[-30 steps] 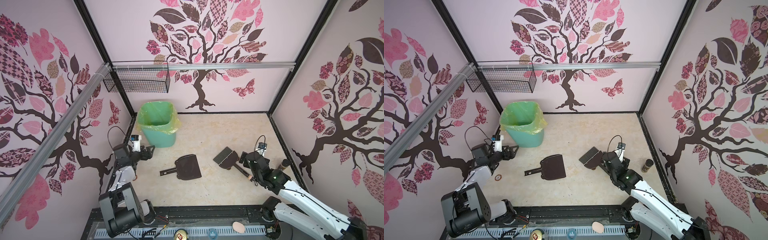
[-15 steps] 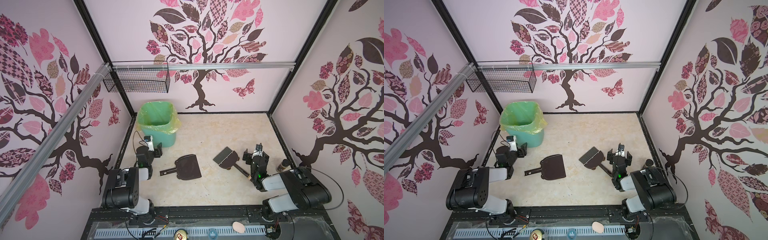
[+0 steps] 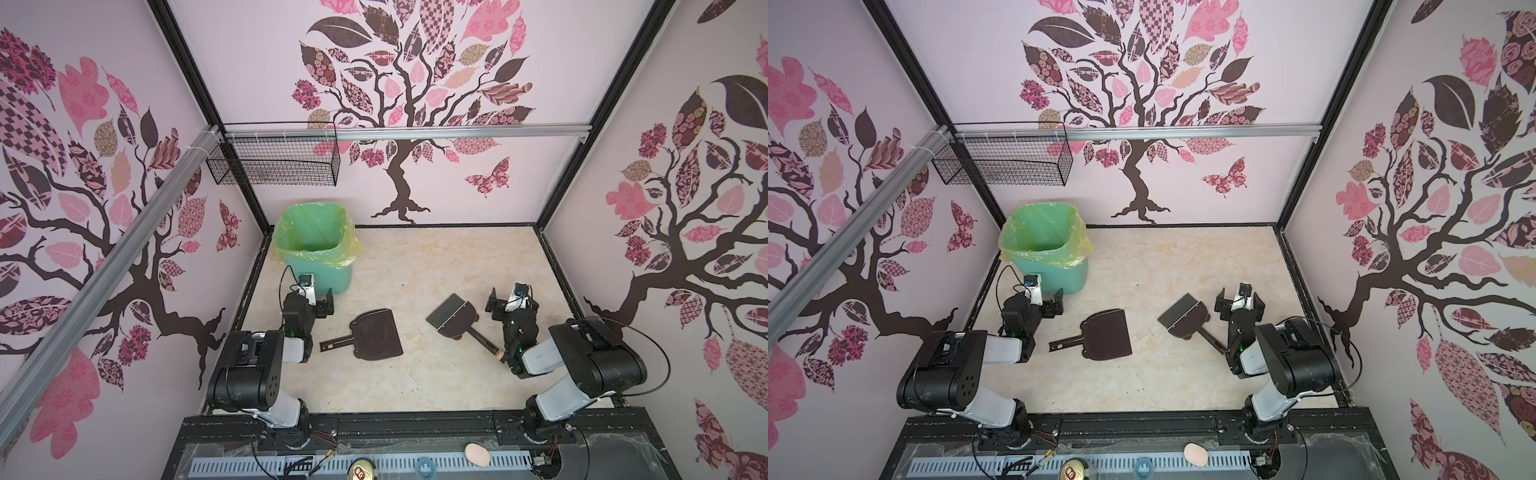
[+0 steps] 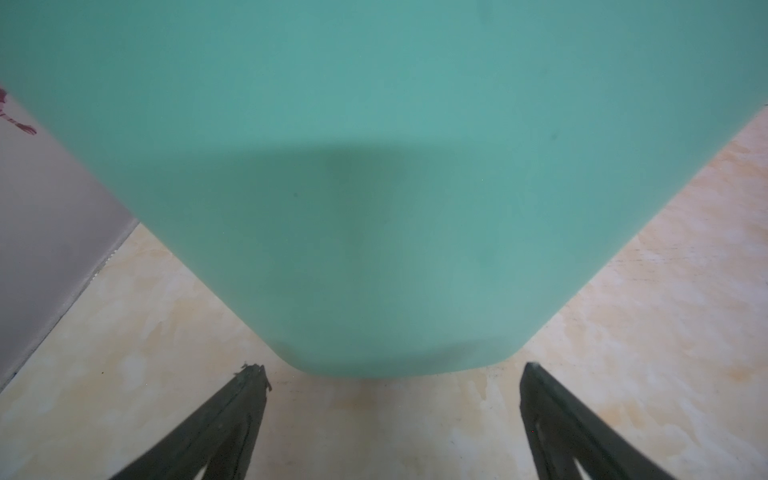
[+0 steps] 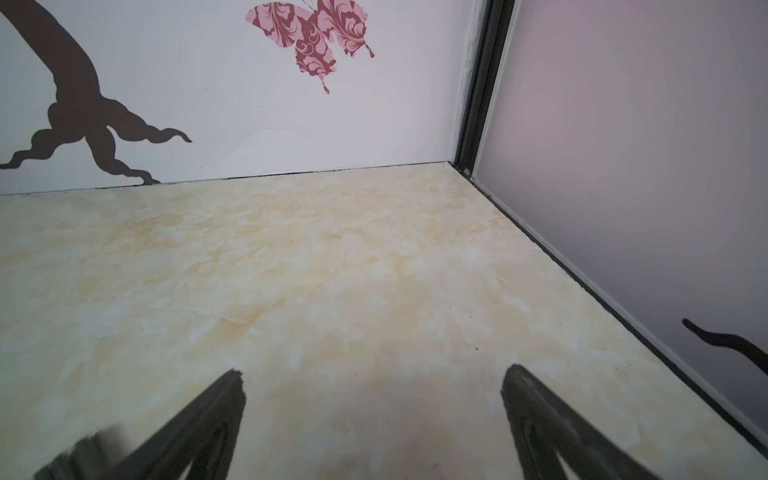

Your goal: Sweep away the paper scraps from the table

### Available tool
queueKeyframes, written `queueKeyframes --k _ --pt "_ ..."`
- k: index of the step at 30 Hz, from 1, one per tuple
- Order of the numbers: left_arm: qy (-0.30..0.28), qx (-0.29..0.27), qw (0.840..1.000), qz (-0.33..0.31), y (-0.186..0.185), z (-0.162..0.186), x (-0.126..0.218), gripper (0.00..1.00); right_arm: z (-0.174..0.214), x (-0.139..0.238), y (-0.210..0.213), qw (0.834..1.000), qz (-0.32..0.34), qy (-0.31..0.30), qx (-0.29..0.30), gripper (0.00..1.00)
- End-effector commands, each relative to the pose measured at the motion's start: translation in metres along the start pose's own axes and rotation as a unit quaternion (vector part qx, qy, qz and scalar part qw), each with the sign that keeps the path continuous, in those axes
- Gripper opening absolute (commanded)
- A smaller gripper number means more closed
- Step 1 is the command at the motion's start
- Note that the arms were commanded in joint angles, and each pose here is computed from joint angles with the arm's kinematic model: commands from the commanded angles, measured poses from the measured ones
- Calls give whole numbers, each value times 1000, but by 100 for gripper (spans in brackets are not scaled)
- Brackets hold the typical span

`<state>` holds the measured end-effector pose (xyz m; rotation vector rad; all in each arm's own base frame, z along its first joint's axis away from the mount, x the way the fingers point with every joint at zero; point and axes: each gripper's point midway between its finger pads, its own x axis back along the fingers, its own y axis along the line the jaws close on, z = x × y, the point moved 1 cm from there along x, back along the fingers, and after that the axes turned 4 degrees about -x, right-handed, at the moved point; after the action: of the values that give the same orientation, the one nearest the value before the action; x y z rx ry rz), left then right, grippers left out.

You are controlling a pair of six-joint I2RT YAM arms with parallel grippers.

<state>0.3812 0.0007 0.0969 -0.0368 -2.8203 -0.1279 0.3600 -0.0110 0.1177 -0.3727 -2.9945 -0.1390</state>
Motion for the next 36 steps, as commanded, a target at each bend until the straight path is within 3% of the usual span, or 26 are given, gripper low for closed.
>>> queueKeyframes --k 1,20,26,30,33,36 --pt "-10 9 1000 -5 6 -10 -6 97 2 -13 1 999 -14 28 -17 100" --pt "-2 21 1000 -16 13 -9 -8 97 -1 -9 0 1000 -14 19 -17 100" --pt "-2 23 1000 -14 13 -9 -8 97 -22 45 -14 994 -40 -88 -52 99" --pt "-2 22 1000 -14 13 -9 -8 97 -11 21 -17 998 -2 -40 -47 99" --pt "-3 22 1000 -14 13 -10 -8 97 0 -11 -11 999 22 29 -34 100" --pt "-2 22 1000 -14 13 -9 -8 97 -3 -11 -11 999 18 11 -31 99"
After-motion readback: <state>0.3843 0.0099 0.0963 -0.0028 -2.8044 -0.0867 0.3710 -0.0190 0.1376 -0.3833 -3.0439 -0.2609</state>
